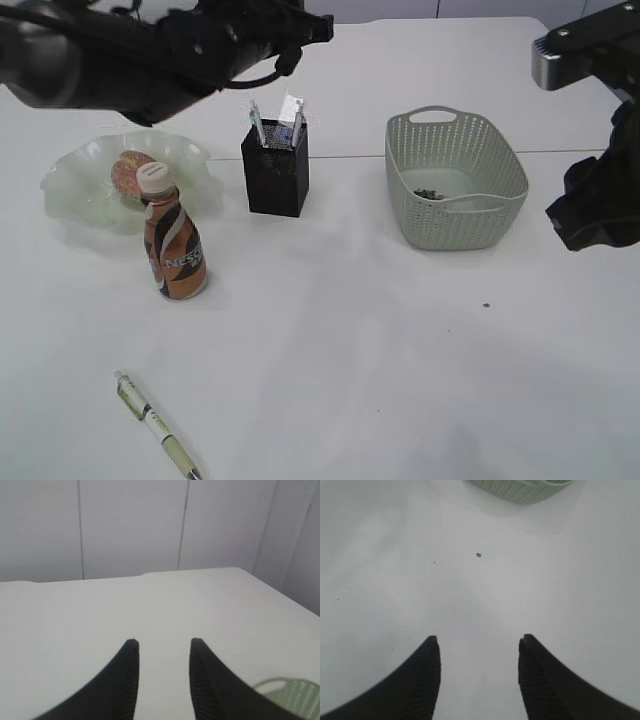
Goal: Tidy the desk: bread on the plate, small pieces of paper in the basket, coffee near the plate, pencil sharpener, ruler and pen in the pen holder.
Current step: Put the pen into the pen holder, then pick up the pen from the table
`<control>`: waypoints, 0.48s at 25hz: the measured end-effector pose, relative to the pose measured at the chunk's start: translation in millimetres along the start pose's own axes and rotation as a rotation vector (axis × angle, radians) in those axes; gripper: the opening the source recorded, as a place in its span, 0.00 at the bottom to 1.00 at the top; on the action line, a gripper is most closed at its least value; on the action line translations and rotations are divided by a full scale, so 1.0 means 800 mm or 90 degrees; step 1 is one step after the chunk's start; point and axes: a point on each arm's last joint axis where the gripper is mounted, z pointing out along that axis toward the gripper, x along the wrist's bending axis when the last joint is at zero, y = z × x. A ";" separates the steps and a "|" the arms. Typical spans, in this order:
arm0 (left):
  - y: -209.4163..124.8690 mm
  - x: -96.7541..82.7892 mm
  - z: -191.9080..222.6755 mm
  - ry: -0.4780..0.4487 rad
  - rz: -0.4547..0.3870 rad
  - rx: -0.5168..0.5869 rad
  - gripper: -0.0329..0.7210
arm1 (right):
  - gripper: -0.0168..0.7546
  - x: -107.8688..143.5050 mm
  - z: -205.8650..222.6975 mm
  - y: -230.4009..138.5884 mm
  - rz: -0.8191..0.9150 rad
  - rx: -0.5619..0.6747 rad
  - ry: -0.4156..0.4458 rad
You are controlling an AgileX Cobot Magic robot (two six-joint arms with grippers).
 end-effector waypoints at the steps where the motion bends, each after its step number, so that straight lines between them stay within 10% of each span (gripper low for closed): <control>1: 0.010 -0.004 -0.006 -0.020 0.014 0.020 0.38 | 0.51 0.000 0.000 0.000 0.000 0.001 0.000; 12: 0.135 -0.005 -0.095 -0.183 0.050 0.115 0.35 | 0.51 -0.001 -0.001 -0.012 0.002 0.069 -0.005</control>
